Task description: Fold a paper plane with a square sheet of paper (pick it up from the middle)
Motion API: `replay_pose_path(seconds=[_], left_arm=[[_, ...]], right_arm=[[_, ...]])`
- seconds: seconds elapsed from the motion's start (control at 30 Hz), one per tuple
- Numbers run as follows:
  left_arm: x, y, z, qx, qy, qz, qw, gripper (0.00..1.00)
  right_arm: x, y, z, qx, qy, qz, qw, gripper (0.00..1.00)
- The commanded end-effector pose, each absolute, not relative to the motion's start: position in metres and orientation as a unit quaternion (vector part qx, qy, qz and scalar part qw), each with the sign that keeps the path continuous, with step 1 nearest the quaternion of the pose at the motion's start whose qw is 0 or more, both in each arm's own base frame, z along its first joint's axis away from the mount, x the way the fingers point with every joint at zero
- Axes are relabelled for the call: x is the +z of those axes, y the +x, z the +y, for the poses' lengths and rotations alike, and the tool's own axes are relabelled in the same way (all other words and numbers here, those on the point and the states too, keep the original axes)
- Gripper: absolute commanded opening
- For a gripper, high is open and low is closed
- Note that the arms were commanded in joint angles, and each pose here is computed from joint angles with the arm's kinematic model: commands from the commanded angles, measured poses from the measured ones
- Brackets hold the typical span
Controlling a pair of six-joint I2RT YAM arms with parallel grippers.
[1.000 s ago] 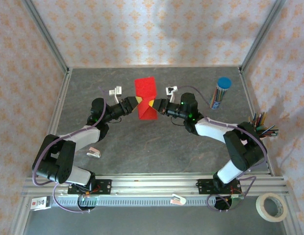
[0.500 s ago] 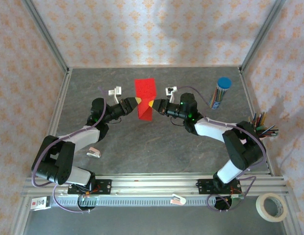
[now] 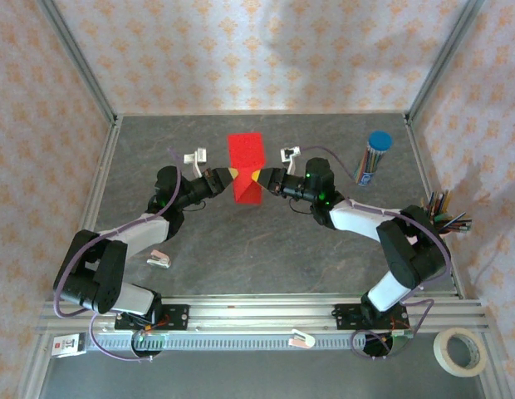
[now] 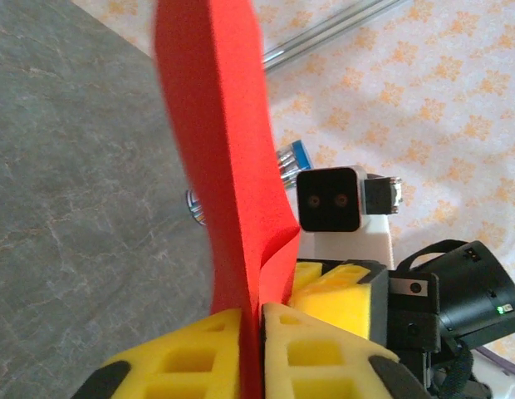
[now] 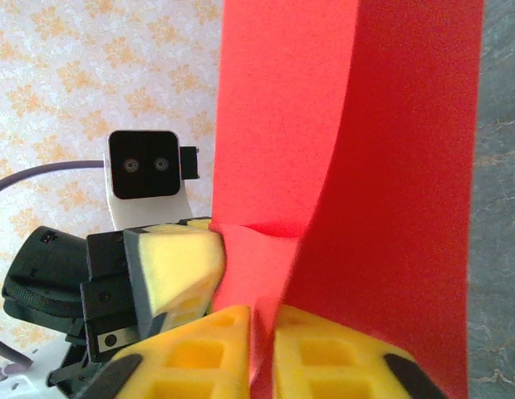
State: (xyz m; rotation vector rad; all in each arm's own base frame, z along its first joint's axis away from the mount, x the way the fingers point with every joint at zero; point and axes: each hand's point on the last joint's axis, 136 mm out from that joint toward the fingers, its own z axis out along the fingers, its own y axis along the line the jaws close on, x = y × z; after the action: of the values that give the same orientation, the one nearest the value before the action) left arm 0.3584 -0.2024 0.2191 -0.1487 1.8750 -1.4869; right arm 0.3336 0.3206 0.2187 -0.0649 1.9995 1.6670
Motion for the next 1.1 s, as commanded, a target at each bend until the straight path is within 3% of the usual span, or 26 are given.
replay_pose_path(seconds=[0.0,0.3,0.63,0.8,1.07], left_arm=[[0.227,0.363,-0.198,-0.556,-0.049,0.733,0.389,0.09],[0.197,0.381,-0.167,-0.392,-0.062,0.826,0.4,0.05],[0.194,0.396,-0.09,-0.024,-0.064,0.918,0.391,0.03],[0.199,0.396,-0.077,0.14,-0.037,0.917,0.372,0.03],[0.169,0.402,-0.1,0.248,0.015,0.909,0.333,0.03]], right_arm=[[0.213,0.342,0.31,0.601,-0.003,0.75,0.275,0.22],[0.196,0.365,0.263,0.511,0.078,0.787,0.336,0.48],[0.17,0.373,0.213,0.391,0.16,0.821,0.384,0.68],[0.165,0.371,0.198,0.362,0.183,0.824,0.396,0.72],[0.161,0.372,0.181,0.333,0.214,0.824,0.406,0.72]])
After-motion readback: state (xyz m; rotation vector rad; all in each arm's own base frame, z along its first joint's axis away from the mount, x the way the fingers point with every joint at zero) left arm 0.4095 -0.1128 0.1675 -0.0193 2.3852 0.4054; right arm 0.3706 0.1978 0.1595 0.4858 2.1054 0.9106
